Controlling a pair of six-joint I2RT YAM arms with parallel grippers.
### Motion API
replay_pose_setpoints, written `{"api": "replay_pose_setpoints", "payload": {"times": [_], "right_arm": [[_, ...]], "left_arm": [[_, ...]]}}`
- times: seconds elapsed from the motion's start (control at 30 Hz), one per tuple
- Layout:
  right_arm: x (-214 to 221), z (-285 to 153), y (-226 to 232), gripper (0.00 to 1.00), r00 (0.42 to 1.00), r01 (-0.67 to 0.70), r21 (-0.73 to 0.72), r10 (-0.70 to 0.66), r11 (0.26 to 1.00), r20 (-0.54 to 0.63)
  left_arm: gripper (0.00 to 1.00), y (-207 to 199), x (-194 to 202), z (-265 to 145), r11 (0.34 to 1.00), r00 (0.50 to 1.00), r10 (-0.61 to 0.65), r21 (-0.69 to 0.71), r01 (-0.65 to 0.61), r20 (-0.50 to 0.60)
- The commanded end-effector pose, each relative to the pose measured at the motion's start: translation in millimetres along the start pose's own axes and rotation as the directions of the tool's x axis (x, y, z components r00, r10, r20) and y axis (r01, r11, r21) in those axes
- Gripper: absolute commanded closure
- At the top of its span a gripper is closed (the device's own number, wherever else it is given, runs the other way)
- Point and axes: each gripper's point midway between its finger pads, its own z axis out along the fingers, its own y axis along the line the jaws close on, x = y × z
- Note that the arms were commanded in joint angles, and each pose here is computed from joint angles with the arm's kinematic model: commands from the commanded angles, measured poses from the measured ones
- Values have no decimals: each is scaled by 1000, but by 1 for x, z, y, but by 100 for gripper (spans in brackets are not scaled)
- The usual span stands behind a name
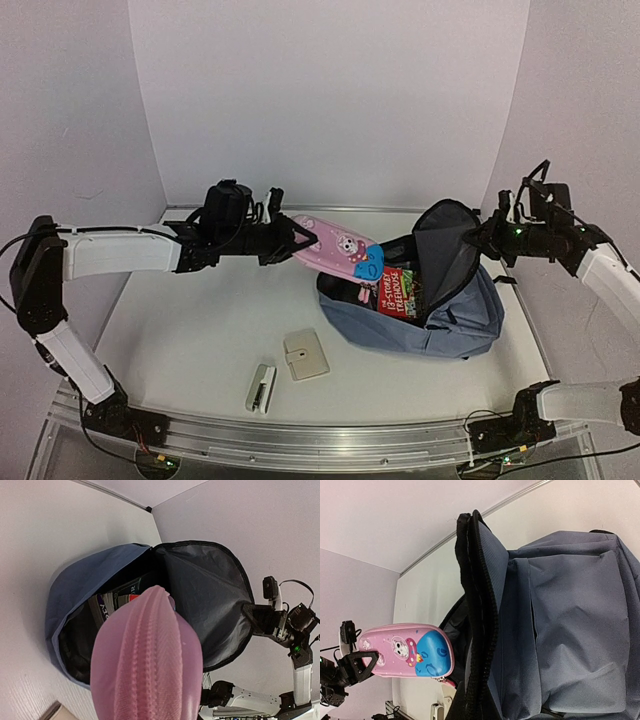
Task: Pack the student bag
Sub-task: Place the stationery in the student bag.
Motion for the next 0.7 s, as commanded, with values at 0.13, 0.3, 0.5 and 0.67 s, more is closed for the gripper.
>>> {"api": "replay_pose_setpoints", "payload": {"times": [0.13, 0.3, 0.5, 0.67], "right_arm": [[-23, -18, 27, 100, 996, 45, -72, -39, 996, 84], [-23, -21, 31, 100, 995, 48, -84, -41, 995, 88], [-26, -24, 36, 100, 994, 54, -97, -45, 994, 96], [-26, -21, 37, 100, 996, 52, -103, -44, 993, 83]], "left_arm": [[97, -63, -30, 41, 978, 993, 44, 198, -66, 112], [98, -40, 4, 73, 989, 1000, 15, 150, -18, 18], [100, -27, 49, 96, 996, 998, -9, 84, 13, -55], [100, -32, 76, 119, 994, 993, -17, 105, 29, -116]]}}
